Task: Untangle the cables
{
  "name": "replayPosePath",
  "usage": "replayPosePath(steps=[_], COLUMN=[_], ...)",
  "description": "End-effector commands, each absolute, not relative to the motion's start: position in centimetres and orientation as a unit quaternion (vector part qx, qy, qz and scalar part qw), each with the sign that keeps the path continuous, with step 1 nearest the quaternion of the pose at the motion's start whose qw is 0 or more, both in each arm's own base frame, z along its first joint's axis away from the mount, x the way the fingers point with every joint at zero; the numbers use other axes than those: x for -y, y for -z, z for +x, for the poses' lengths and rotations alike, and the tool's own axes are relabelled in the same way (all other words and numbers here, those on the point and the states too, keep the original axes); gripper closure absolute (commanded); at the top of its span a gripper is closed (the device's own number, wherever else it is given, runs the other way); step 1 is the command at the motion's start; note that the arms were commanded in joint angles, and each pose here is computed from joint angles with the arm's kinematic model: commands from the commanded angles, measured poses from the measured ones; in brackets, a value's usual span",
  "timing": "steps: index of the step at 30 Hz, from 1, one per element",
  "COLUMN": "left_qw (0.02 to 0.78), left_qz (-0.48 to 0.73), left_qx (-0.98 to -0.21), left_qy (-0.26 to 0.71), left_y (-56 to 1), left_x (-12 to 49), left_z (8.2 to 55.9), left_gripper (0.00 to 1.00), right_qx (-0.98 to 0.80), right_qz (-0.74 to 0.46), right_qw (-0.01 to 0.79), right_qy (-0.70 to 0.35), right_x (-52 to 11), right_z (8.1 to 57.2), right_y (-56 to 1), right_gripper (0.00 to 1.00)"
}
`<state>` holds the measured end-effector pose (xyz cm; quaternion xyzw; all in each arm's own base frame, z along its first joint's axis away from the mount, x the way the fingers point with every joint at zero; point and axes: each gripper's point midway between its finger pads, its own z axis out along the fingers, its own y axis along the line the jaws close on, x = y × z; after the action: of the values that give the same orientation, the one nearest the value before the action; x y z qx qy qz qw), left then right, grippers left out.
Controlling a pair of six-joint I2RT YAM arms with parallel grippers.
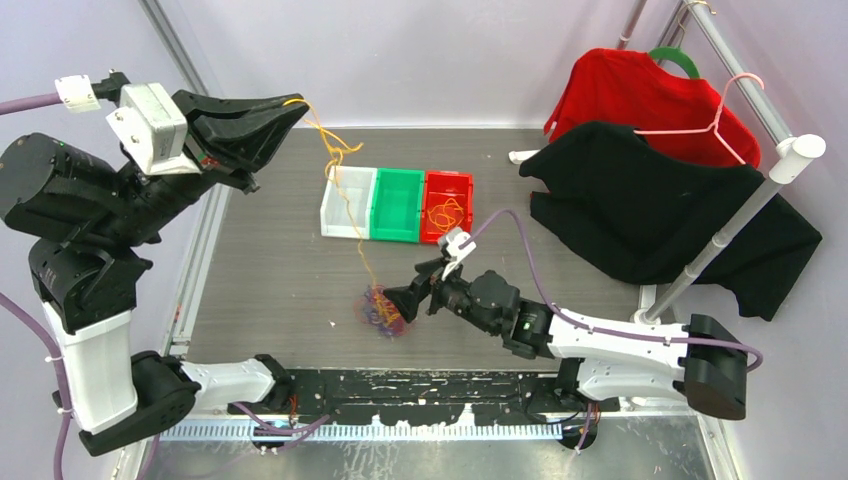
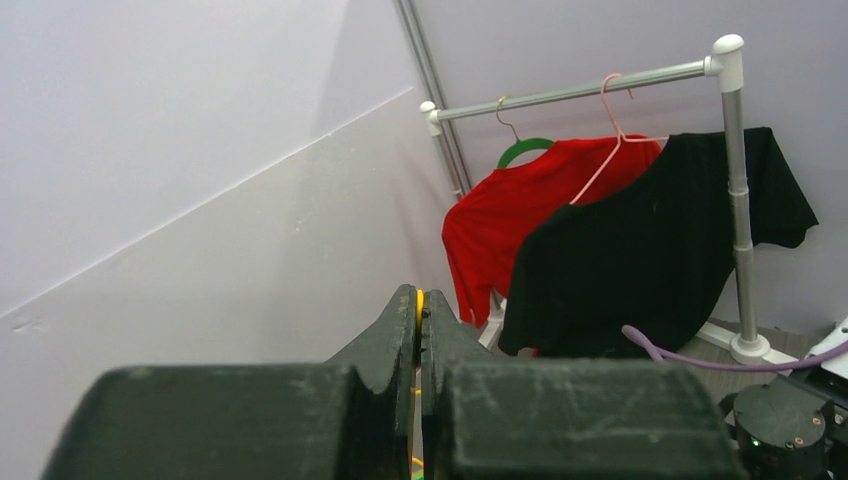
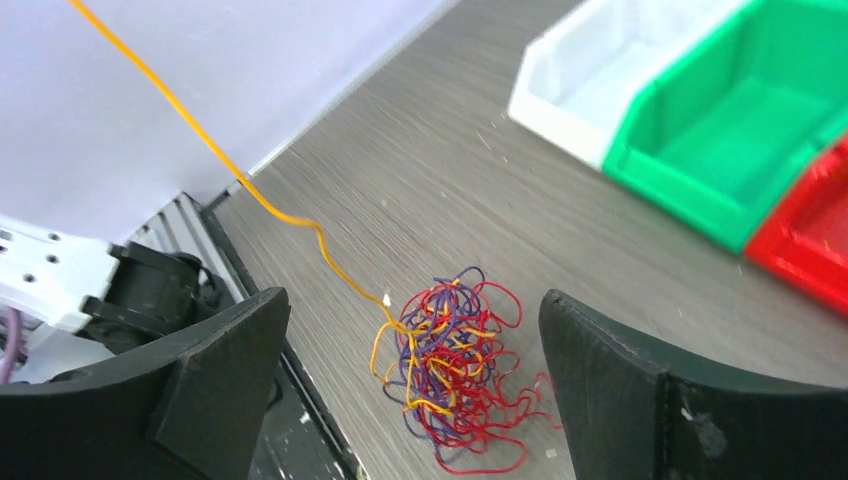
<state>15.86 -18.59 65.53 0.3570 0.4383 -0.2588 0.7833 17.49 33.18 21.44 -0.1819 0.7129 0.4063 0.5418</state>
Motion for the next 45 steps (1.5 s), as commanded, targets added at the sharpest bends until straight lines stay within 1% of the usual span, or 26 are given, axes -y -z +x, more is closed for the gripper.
replayPosePath(steps=[1,4,11,20,23,25,28,30,35,37,40,45], left_qw=[0.784,0.785,0.791,0.794,0.794,0.797,0.808,0.819,0.844,0.853,0.877,0.918], left_qz=[0.361,0.36,0.358,0.353,0.353,0.351,0.341,0.331,0.321,0.32,0.304,0.257], left_qx=[-0.423,-0.424,-0.417,-0.407,-0.406,-0.401,-0.39,-0.379,-0.349,-0.342,-0.312,-0.263], left_qy=[0.275,0.274,0.268,0.281,0.282,0.284,0.281,0.276,0.25,0.229,0.202,0.15], left_y=[-66.2,-66.4,-66.9,-67.6,-67.8,-68.1,-69.1,-69.9,-71.8,-72.4,-74.2,-77.7], left_x=[18.8,18.6,18.0,17.6,17.6,17.6,17.2,16.8,16.1,15.9,14.6,13.2], left_z=[15.1,15.0,14.4,13.4,13.4,13.3,13.2,13.2,13.2,13.7,13.1,13.9], left_gripper=[1.0,1.0,1.0,1.0,1.0,1.0,1.0,1.0,1.0,1.0,1.0,1.0], right_qx=[-0.674,-0.656,-0.635,-0.637,-0.665,-0.676,-0.701,-0.726,-0.766,-0.775,-0.782,-0.791], right_qz=[-0.247,-0.265,-0.288,-0.265,-0.237,-0.231,-0.219,-0.208,-0.173,-0.167,-0.158,-0.148], right_qw=[0.555,0.545,0.518,0.562,0.577,0.575,0.557,0.543,0.523,0.517,0.516,0.514], right_qy=[-0.421,-0.45,-0.496,-0.457,-0.411,-0.398,-0.387,-0.366,-0.331,-0.321,-0.313,-0.298], right_x=[-36.1,-38.5,-42.5,-44.4,-44.0,-43.6,-42.7,-41.7,-38.9,-38.0,-36.8,-35.0], right_z=[17.0,16.6,15.9,19.0,21.1,21.4,21.3,21.4,21.4,21.2,21.0,20.5], right_y=[-25.3,-26.6,-27.1,-27.4,-25.2,-23.3,-19.6,-16.5,-10.7,-9.4,-8.2,-6.4], right_gripper=[0.0,0.0,0.0,0.05,0.1,0.18,0.36,0.43,0.45,0.46,0.46,0.39])
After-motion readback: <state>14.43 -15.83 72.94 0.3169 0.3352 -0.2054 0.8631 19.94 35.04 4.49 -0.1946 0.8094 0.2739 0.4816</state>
